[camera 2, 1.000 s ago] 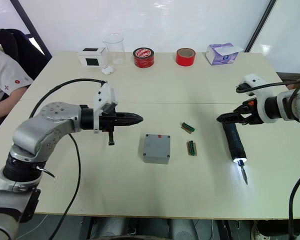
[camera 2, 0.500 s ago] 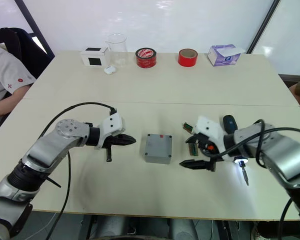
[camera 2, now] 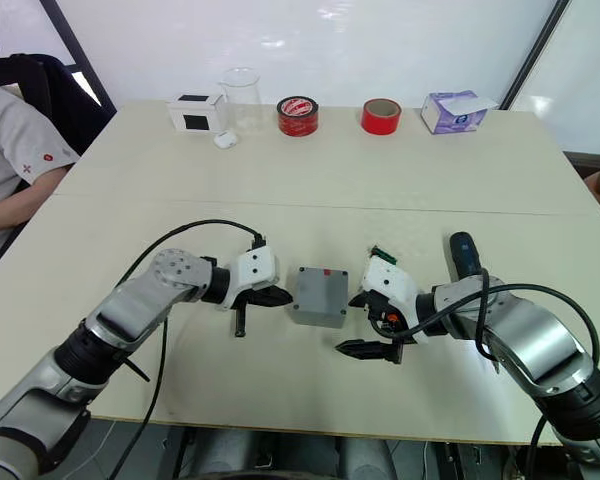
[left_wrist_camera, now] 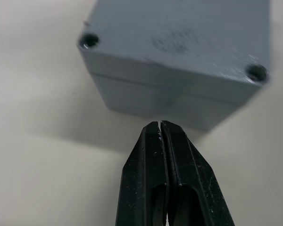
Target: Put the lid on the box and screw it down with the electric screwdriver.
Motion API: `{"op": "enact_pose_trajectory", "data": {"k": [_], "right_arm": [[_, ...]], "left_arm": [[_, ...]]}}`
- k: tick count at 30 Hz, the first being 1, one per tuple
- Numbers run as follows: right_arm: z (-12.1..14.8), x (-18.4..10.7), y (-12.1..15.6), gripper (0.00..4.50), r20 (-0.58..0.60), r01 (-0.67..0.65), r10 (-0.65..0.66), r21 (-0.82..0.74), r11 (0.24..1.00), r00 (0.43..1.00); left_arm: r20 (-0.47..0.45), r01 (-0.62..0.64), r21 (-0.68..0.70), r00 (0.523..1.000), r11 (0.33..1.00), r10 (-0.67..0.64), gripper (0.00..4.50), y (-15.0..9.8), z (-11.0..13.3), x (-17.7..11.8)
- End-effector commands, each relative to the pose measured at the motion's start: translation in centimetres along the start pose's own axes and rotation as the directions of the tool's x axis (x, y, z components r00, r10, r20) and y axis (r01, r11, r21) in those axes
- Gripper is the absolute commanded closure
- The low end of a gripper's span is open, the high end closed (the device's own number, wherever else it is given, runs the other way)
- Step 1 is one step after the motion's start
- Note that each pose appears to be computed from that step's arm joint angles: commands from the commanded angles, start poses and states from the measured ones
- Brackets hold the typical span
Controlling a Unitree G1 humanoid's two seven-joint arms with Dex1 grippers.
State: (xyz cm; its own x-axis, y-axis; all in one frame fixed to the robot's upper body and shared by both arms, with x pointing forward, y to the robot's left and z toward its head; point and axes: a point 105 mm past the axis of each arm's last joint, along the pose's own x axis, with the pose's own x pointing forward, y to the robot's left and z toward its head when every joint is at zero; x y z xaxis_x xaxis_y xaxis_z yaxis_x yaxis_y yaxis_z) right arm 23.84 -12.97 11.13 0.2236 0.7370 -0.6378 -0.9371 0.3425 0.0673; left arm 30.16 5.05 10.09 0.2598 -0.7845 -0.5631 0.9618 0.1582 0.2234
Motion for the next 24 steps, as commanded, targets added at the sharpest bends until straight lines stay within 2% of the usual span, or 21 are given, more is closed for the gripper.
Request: {"op": "enact_pose_trajectory", "data": {"k": [1, 6, 9, 12, 17, 22, 24], "right_arm": [[0.9, 0.2, 1.1, 0.07, 0.027, -0.039, 0.039, -0.012, 0.999, 0.999], [2.3, 0.6, 2.3, 0.07, 0.11, -0.102, 0.098, 0.028, 0.994, 0.989], [2.3, 0.2, 2.3, 0.07, 0.108, -0.099, 0.095, 0.036, 0.994, 0.99], [2.0, -0.5, 2.0, 0.07, 0.095, -0.088, 0.084, 0.04, 0.995, 0.992], [0.6, -3.0, -1.4, 0.07, -0.008, 0.062, -0.063, -0.023, 0.998, 0.998], [0.1, -2.5, -3.9, 0.07, -0.041, 0.141, -0.146, -0.098, 0.985, 0.988], [0.5, -1.8, -4.0, 0.07, -0.022, 0.134, -0.137, -0.11, 0.985, 0.99]], "left_arm": [[0.032, -0.019, 0.05, 0.999, 0.999, 0.017, 4.5, 0.4, 1.2, 0.0], [0.056, -0.08, 0.013, 0.995, 0.997, 0.08, 4.5, 1.3, 1.3, 0.5], [0.021, -0.154, 0.033, 0.988, 0.988, 0.153, 4.5, 2.4, 0.7, 0.5], [-0.015, -0.171, 0.045, 0.985, 0.984, 0.172, 4.5, 2.7, 0.0, 0.1], [-0.068, -0.08, 0.072, 0.994, 0.994, 0.085, 4.5, 1.0, -1.0, -2.0], [-0.135, 0.056, 0.047, 0.99, 0.997, -0.049, 4.5, -1.7, -2.1, -3.2], [-0.097, 0.1, 0.014, 0.99, 0.995, -0.098, 4.5, -2.8, -1.6, -3.0]]}}
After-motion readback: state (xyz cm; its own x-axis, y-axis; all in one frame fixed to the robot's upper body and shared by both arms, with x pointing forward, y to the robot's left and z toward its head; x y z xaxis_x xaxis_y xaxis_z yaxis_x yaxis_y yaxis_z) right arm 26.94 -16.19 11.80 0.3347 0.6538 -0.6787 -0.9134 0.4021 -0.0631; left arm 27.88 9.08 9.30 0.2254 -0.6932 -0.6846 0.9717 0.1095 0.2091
